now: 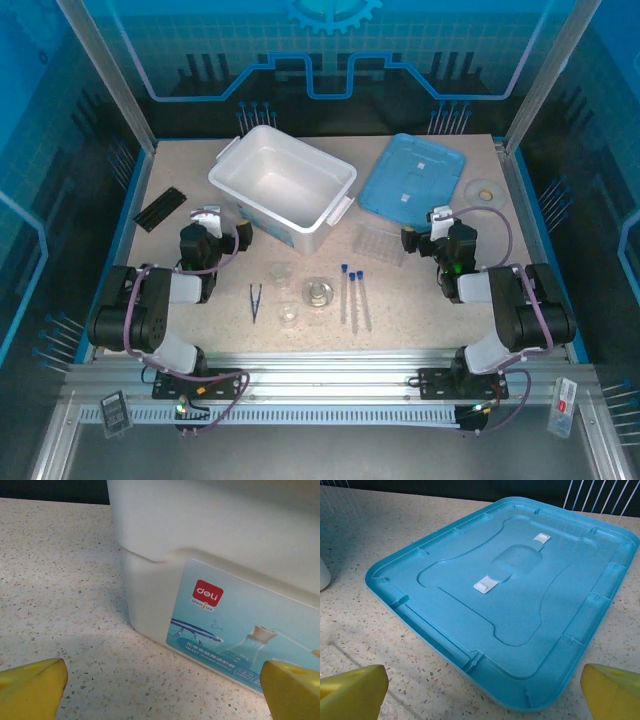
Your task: Organize the chemistry lab equipment
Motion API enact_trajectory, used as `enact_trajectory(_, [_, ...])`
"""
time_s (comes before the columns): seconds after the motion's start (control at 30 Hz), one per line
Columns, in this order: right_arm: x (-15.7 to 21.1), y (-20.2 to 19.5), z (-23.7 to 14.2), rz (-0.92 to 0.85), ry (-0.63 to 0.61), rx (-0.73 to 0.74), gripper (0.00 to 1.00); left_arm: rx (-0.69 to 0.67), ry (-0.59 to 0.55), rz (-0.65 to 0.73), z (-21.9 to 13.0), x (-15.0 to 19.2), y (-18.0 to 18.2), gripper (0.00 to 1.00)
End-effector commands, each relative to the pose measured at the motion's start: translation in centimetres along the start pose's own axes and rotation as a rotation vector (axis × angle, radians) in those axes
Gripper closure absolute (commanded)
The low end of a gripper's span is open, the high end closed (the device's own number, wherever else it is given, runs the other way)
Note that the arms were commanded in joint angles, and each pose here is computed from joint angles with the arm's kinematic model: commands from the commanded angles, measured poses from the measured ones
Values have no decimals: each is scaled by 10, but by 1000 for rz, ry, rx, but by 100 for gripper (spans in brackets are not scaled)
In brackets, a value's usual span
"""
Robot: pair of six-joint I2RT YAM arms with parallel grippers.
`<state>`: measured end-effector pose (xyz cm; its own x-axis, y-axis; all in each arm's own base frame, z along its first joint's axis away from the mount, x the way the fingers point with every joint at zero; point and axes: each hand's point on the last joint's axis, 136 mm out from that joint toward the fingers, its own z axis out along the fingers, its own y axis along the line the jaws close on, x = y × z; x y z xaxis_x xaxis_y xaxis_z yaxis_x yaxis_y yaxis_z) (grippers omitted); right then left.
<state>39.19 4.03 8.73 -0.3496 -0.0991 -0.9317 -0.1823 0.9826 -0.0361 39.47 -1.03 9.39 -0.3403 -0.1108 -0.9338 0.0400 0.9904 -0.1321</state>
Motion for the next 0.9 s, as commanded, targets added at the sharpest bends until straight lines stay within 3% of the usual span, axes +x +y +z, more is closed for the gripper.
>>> enact_trajectory(0.0, [-12, -7, 1, 5, -34, 11, 0, -4, -4, 21, 3, -2, 1, 0])
enact_trajectory(0.87, [-12, -7, 2, 2, -29, 15, 0, -23, -14, -2, 1, -4, 7, 1])
